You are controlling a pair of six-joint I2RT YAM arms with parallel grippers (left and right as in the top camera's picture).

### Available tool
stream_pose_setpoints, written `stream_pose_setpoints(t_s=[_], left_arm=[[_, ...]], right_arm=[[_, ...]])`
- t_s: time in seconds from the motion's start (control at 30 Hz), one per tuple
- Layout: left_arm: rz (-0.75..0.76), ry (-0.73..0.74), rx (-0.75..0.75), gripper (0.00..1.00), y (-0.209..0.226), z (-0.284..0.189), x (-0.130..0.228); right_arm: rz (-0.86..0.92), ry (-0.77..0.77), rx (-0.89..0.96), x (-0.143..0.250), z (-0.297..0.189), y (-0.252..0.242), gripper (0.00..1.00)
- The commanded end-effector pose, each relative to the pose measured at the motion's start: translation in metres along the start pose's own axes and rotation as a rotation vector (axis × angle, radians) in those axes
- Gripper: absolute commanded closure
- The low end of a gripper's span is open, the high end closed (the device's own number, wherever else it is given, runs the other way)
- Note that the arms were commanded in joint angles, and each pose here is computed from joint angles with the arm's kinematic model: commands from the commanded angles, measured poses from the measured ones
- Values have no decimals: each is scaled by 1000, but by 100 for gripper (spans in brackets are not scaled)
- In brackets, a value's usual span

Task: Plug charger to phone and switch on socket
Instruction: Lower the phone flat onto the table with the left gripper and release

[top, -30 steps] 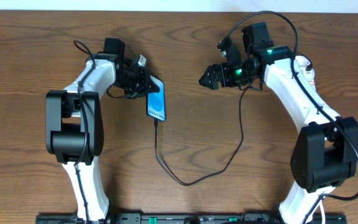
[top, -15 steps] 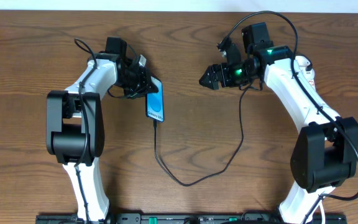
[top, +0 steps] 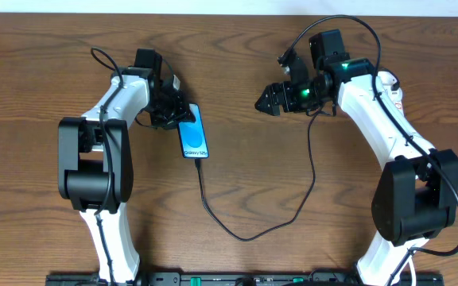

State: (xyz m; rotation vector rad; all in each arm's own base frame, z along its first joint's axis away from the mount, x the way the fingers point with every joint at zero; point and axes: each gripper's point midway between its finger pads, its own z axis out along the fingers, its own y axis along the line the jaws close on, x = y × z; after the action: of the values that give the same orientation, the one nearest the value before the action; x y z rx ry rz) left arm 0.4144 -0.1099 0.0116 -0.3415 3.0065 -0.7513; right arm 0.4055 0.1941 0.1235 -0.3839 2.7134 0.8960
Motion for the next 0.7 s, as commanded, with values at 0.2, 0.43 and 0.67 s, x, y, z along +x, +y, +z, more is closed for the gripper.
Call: stream_pose_setpoints(t_s=[0.2,0.43,0.67], left_arm=[[-1,-35,-106,69,17,-4,-4],[-9,-48,-203,69,34,-7,-5],[-8,-48,-203,62,34,-7,-5]], right_arm=[[-26,-12,-3,-3,-5,3,11],[-20,-6,9,-1,-5,1,12],[-17,-1,9,0,-5,1,11]])
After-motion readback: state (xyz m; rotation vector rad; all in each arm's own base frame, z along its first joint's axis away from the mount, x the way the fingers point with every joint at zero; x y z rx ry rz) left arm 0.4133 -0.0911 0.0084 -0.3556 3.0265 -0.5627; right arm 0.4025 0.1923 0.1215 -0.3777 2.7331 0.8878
